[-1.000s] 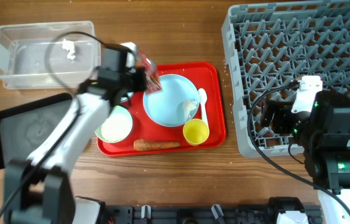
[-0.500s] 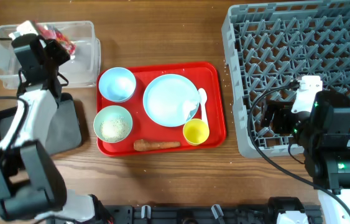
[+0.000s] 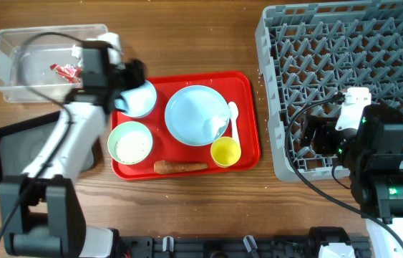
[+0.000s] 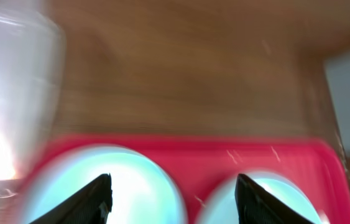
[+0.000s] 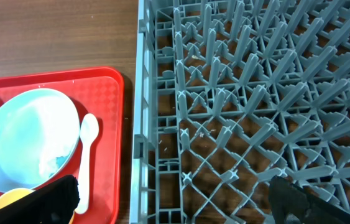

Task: Sort waste into correct bins and load items into the dishwasher rack

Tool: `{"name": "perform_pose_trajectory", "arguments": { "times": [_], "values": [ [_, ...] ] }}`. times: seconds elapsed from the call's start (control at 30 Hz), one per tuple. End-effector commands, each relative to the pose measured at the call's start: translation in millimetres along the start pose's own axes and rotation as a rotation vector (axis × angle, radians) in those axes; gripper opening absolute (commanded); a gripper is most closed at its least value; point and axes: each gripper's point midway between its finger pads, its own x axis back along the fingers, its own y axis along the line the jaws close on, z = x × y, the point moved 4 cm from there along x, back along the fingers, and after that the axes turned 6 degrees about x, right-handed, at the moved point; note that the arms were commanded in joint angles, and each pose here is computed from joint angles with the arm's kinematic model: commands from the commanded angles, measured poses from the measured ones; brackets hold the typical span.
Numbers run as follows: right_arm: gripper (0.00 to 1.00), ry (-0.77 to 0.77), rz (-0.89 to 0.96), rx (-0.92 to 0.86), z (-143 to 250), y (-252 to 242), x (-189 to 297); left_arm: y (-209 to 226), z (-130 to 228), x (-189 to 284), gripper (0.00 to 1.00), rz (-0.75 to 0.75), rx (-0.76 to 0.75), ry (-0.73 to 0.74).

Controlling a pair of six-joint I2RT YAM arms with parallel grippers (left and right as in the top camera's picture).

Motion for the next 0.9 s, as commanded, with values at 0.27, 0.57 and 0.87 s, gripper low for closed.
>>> {"name": "perform_pose_trajectory", "arguments": {
  "times": [0.27,0.57,0.87],
  "values": [
    [1.00,-0.011,0.017,0.008,-4.7,-2.7,3.8,-112.5,169.0,-53.8,0.63,0.152,-0.316,0.409],
    [1.00,-0.011,0.017,0.008,-4.6,-2.7,3.8,-120.3,200.2,-59.3,0.33,0.154,-0.366,0.472],
    [1.00,-0.011,0.017,0.009,-4.6,-2.7,3.8,-110.1,128.3,-33.9,0.04,0.084,-0.316,0.255]
  ]
}}
